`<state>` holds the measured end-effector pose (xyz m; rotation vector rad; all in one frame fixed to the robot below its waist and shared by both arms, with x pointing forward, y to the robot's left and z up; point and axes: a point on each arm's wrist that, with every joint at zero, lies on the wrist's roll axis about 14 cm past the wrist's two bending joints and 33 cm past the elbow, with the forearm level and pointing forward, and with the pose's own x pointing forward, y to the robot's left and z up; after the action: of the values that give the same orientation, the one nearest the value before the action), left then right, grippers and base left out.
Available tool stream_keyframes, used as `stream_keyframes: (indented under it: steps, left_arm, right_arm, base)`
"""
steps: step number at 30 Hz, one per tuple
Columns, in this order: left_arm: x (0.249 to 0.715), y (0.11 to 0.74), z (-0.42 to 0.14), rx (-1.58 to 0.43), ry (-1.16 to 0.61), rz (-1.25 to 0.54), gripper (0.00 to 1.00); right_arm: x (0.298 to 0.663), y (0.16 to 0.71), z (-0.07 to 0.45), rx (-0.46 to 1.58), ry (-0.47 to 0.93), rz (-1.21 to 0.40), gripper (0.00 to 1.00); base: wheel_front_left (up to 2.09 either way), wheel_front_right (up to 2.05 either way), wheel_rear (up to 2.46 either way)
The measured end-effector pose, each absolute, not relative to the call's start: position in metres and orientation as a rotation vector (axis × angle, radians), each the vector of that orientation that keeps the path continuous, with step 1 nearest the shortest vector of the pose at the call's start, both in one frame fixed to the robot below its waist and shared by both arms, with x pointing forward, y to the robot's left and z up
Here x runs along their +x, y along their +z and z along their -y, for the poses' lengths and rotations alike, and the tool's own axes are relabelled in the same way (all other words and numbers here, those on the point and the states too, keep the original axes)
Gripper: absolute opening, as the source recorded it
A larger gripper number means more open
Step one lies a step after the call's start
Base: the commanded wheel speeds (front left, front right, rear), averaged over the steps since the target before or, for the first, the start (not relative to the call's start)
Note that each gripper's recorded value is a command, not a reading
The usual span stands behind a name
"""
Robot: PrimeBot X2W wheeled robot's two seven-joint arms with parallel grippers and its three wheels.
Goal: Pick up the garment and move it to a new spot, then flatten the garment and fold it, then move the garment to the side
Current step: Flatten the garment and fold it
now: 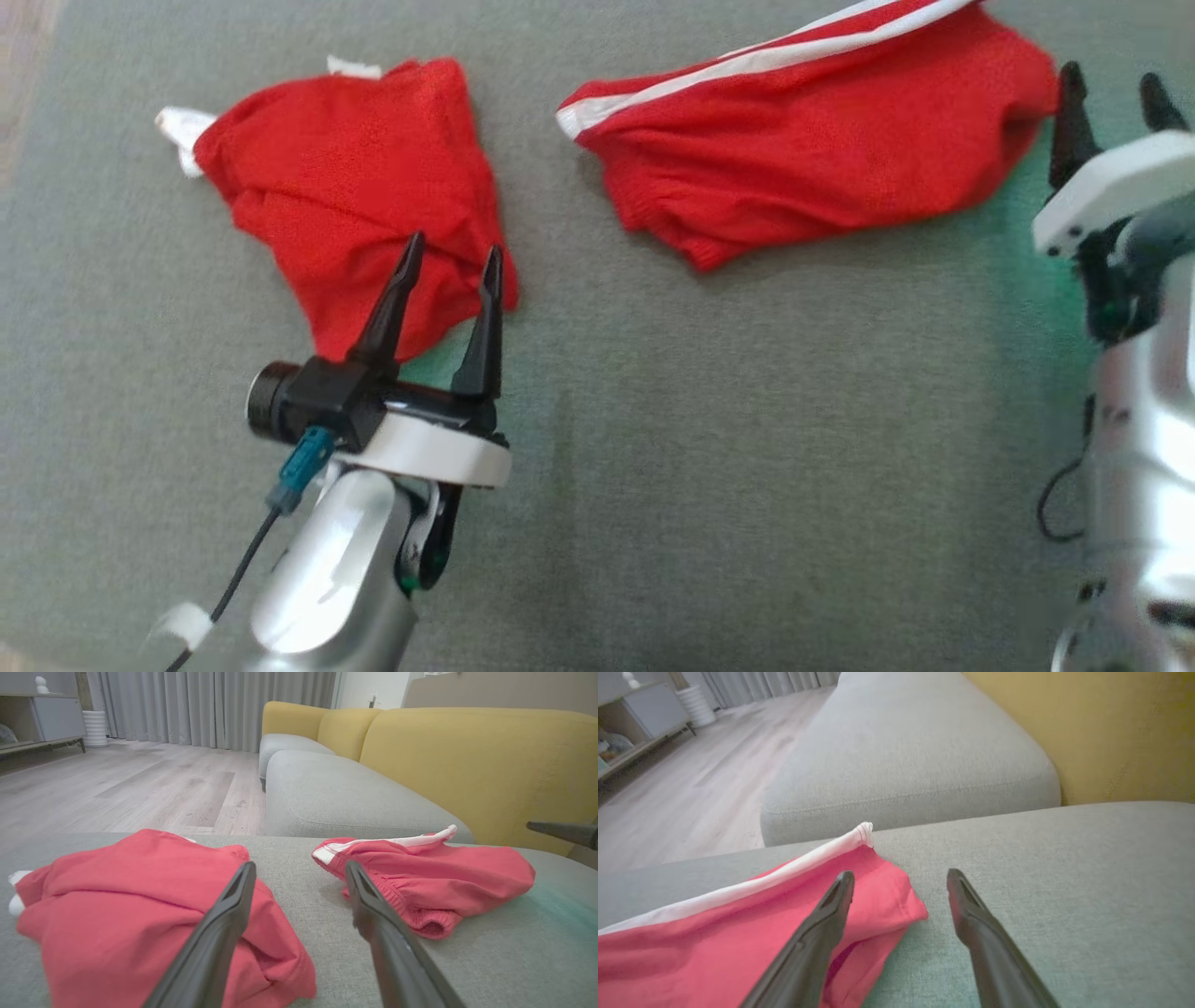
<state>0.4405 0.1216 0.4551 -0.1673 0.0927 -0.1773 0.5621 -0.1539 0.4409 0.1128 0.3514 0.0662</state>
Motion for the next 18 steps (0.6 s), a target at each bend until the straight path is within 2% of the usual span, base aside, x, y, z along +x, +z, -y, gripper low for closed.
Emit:
stream_keyframes:
  steps: [6,10,16,17,18]
  left_arm:
    - [0.446,0.447,-0.129,-0.168,-0.159,-0.108,1.0]
    - [0.447,0.441,-0.134,-0.16,-0.149,-0.123,1.0]
    - [0.448,0.438,-0.138,-0.156,-0.14,-0.131,1.0]
    - [0.448,0.438,-0.138,-0.156,-0.138,-0.131,1.0]
    - [0.448,0.438,-0.139,-0.156,-0.137,-0.131,1.0]
  right_arm:
    - [0.584,0.396,0.152,0.055,0.063,-0.533,1.0]
    - [0.586,0.367,0.144,-0.016,0.094,-0.641,1.0]
    - [0.596,0.358,0.136,-0.037,0.12,-0.689,1.0]
    - [0.596,0.357,0.135,-0.037,0.124,-0.696,0.98]
    - [0.596,0.357,0.135,-0.041,0.127,-0.701,0.36]
  base:
    - [0.0,0.0,0.0]
    - [0.0,0.0,0.0]
    - [0.0,0.0,0.0]
    - [0.0,0.0,0.0]
    - [0.0,0.0,0.0]
